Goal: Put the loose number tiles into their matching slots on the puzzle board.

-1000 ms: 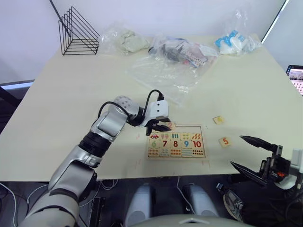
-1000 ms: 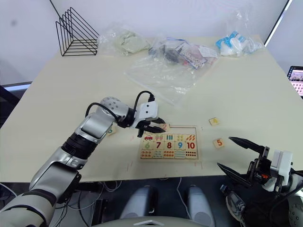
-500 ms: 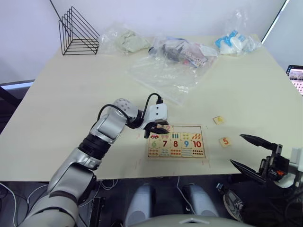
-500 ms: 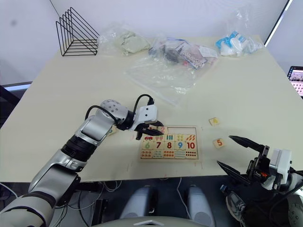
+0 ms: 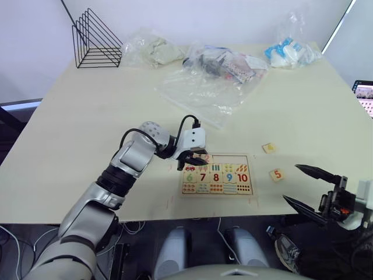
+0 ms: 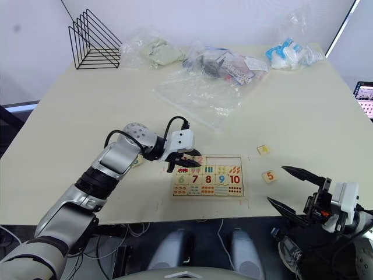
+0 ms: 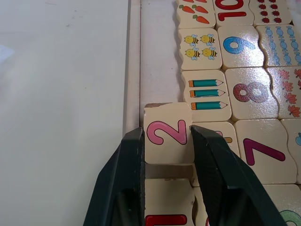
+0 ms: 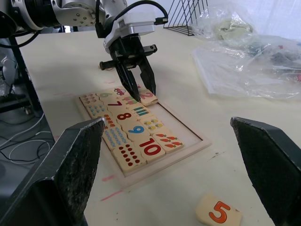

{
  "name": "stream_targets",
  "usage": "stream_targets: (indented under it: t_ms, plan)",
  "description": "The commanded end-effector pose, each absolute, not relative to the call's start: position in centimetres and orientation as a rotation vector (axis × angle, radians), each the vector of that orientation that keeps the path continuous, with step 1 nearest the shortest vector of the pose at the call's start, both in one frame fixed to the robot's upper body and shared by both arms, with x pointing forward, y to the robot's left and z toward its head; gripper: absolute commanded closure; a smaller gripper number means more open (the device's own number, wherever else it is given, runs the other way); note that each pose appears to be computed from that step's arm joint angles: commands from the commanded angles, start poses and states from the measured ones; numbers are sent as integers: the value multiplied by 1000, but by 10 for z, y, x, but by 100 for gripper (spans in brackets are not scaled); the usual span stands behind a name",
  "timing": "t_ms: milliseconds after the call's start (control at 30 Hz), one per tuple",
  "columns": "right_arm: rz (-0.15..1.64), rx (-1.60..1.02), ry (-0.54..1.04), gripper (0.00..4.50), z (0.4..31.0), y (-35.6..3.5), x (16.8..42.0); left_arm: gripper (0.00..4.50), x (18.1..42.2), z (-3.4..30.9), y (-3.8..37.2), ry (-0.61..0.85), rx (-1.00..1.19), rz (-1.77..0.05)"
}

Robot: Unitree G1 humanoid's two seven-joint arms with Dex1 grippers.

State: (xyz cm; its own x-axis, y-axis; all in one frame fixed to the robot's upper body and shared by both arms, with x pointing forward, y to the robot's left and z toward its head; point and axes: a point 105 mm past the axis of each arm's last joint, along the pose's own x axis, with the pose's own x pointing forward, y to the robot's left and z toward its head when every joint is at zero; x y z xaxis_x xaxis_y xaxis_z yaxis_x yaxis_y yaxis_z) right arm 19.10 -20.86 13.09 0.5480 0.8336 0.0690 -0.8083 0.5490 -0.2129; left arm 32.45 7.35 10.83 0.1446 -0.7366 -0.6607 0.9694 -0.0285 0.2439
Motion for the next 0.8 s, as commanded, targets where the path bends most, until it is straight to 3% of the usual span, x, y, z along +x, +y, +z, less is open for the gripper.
stream_targets:
  t_ms: [33,800]
  plan:
    - [998,-188,-199,0,140,-204,190,350,323,113,75,373,782,-1421]
    - [993,-193,-196,0,140,-205,192,350,322,115,79,392,778,-1428]
